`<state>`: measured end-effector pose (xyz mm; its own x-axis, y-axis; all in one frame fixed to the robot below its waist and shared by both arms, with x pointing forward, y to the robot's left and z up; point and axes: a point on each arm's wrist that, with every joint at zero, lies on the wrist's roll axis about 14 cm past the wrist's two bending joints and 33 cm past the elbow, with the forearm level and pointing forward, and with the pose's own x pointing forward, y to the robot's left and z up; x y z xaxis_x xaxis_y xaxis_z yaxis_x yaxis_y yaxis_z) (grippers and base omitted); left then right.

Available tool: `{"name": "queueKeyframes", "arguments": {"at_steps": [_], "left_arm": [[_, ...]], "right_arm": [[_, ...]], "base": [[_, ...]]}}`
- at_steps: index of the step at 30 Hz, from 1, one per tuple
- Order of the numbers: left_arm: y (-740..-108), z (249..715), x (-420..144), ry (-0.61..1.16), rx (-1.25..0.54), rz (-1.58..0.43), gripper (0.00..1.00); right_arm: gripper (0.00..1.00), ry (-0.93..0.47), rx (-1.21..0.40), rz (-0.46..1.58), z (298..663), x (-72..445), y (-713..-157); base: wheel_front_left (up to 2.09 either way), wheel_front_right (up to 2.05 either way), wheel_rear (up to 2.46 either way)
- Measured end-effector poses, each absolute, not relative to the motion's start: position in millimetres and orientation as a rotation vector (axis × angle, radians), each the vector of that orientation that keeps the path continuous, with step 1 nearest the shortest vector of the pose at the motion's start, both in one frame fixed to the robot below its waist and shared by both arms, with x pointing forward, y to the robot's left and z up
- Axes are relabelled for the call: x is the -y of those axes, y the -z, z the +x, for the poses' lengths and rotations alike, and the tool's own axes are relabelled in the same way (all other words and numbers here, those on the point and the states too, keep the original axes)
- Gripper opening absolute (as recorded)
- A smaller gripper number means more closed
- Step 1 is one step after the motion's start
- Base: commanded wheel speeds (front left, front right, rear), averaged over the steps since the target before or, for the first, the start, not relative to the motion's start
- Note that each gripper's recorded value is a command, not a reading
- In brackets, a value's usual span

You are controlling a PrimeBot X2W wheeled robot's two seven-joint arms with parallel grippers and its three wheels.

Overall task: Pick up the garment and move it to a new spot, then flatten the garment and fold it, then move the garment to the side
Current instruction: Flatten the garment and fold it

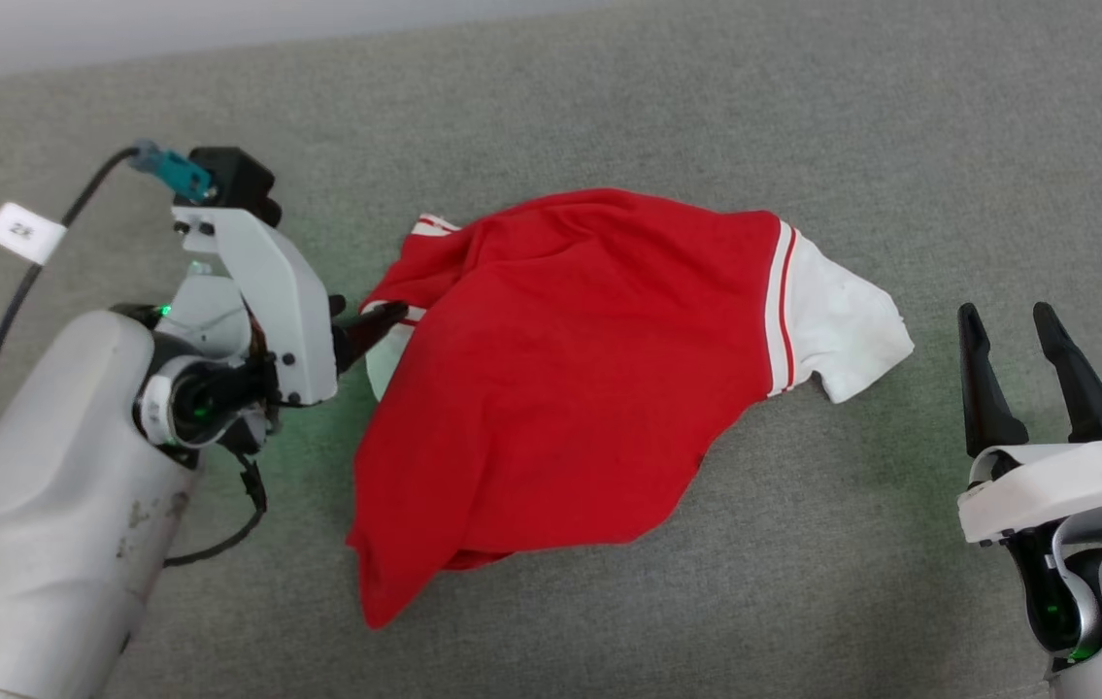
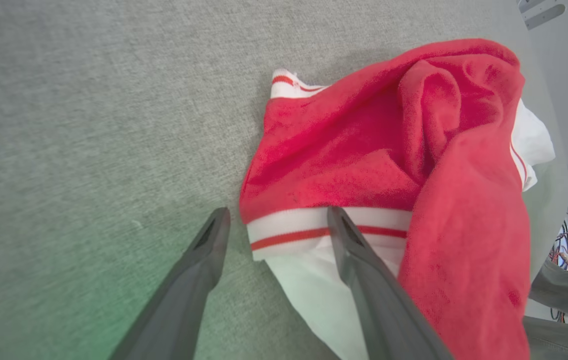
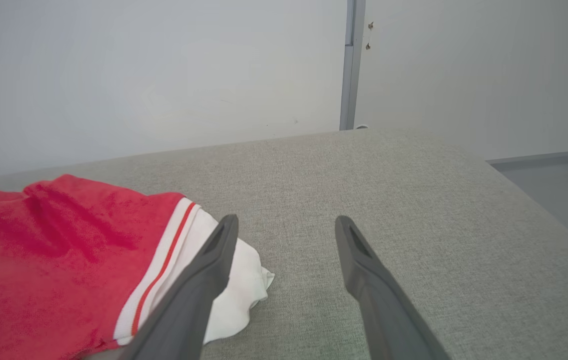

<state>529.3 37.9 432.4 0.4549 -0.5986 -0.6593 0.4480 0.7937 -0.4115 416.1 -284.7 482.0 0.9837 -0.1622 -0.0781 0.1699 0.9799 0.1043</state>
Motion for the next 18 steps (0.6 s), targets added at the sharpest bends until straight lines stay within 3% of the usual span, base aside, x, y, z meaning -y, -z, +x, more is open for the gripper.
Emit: {"name": "queueKeyframes", "arguments": {"at_steps": [8,9,10,18], "left_arm": [[-404.9,528.3,-32.1,0.665,-0.926,-0.137,1.00],[-403.4,529.3,-32.1,0.663,-0.923,-0.134,0.60],[-401.5,529.8,-32.8,0.659,-0.924,-0.137,0.00],[-407.1,533.7,-45.4,0.630,-0.898,-0.144,0.00]], "right_arm": [[1.00,0.166,-0.103,0.124,421.2,282.1,-466.5],[1.00,0.167,-0.105,0.125,421.4,282.2,-465.0],[1.00,0.167,-0.106,0.125,422.7,282.2,-464.7],[1.00,0.160,-0.097,0.134,426.1,280.2,-465.4]], "base": [[0.00,0.00,0.00],[0.00,0.00,0.00],[0.00,0.00,0.00],[0.00,0.00,0.00]]}}
